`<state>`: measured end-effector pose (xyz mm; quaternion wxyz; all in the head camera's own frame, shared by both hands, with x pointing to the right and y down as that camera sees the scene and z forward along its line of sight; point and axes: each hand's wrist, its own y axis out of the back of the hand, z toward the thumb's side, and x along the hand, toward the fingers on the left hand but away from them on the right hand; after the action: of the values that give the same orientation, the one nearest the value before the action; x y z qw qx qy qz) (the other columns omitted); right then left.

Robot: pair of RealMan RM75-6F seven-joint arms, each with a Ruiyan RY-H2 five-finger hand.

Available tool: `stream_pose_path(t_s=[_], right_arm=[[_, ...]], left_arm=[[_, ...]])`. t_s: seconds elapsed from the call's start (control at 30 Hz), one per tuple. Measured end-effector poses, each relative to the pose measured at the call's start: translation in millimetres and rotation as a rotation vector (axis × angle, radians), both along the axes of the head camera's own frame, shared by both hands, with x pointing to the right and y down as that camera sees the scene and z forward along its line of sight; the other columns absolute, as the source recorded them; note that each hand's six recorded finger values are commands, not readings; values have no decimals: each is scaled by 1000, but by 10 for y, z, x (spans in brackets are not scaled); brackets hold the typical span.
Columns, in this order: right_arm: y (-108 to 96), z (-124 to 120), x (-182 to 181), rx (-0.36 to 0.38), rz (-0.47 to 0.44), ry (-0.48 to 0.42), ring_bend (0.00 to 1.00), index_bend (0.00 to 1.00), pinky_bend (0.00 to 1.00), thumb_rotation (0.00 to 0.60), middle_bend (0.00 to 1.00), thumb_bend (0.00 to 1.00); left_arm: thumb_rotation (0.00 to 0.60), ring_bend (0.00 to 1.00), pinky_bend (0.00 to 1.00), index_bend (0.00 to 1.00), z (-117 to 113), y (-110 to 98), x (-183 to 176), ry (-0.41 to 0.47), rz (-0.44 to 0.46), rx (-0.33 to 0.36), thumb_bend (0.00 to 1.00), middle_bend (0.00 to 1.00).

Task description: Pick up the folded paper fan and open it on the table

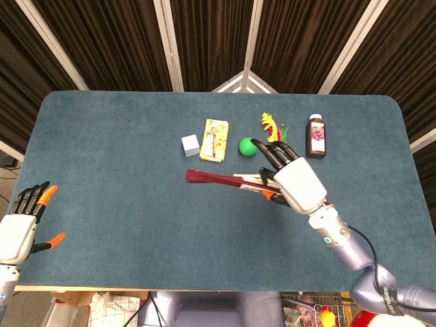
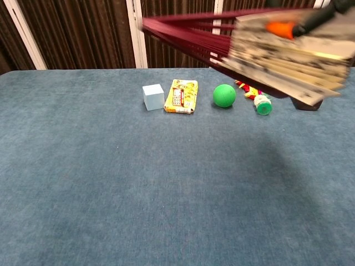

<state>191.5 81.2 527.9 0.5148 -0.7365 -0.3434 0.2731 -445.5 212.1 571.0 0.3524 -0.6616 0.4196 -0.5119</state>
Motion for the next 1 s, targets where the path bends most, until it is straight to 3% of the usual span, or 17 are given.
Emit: stream_pose_path(t_s=[0.17, 0.33, 0.73, 1.0], right_arm=[[7, -209, -479, -71, -69, -105, 230, 778, 213, 600, 114, 400], [25, -285, -824, -83, -117, -127, 230, 801, 213, 600, 114, 400], [277, -170, -1622, -177, -180, -249, 230, 826, 213, 600, 115, 400], [362, -75, -1941, -202, -202, -274, 230, 833, 213, 600, 115, 401]], left_arm=[[600, 0, 0, 4, 43, -11, 64, 74, 14, -17, 209, 0], [600, 0, 0, 4, 36, -26, 96, 129, 18, -17, 208, 0], [600, 0, 0, 2, 110, -87, 299, 344, 31, -73, 201, 0], [600, 0, 0, 9, 286, -175, 422, 419, 33, -127, 201, 0]])
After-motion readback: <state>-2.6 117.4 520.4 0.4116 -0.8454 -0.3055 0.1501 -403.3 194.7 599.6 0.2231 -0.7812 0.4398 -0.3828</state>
